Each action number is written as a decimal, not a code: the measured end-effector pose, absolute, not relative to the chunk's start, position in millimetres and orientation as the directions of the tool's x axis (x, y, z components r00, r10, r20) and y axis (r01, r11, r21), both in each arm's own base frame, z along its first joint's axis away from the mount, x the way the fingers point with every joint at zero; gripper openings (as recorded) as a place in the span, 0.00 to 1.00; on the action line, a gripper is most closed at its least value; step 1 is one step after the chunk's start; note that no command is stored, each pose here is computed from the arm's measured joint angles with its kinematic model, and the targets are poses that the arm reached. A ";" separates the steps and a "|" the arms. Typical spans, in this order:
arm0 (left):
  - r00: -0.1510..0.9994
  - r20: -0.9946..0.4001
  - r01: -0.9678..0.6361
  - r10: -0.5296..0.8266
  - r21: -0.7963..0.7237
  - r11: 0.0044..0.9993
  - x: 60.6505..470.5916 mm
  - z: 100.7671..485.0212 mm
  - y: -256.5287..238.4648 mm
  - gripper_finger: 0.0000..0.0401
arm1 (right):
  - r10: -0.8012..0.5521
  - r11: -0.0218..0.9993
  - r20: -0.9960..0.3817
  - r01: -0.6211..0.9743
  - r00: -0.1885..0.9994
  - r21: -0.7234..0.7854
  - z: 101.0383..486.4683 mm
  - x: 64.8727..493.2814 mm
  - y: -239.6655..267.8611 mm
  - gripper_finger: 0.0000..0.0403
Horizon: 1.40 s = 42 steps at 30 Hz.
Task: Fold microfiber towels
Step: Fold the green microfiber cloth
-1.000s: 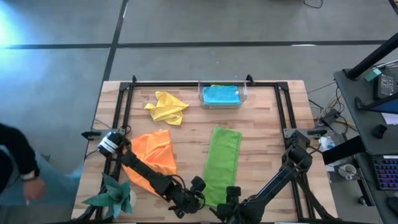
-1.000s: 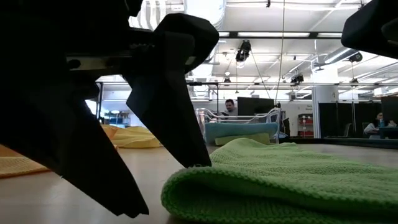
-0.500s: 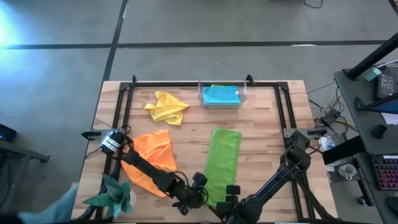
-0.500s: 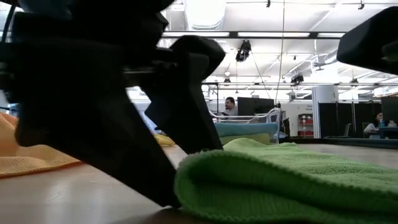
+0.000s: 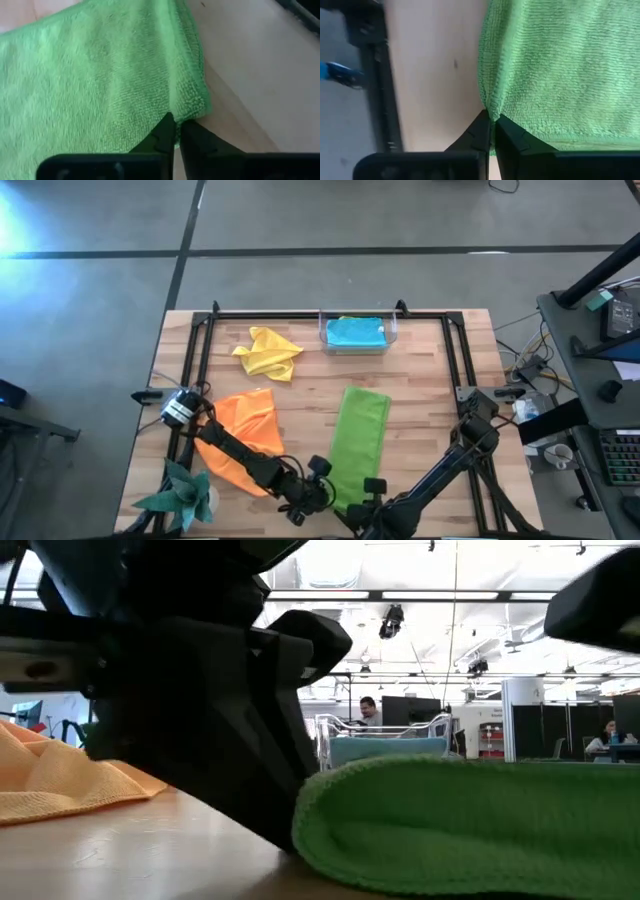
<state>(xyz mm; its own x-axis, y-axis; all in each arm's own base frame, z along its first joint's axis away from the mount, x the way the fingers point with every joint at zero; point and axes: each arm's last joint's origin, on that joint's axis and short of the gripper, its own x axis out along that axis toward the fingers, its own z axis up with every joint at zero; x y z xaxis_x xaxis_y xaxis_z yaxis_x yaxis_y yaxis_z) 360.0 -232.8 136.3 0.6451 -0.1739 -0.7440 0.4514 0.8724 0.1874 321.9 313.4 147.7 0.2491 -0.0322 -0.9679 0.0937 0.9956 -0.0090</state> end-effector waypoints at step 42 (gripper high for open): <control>0.665 -0.743 0.026 -0.074 -0.076 0.997 350.9 230.5 -173.4 0.00 | -0.210 0.834 -0.974 0.537 0.089 -0.131 248.9 342.3 264.0 0.02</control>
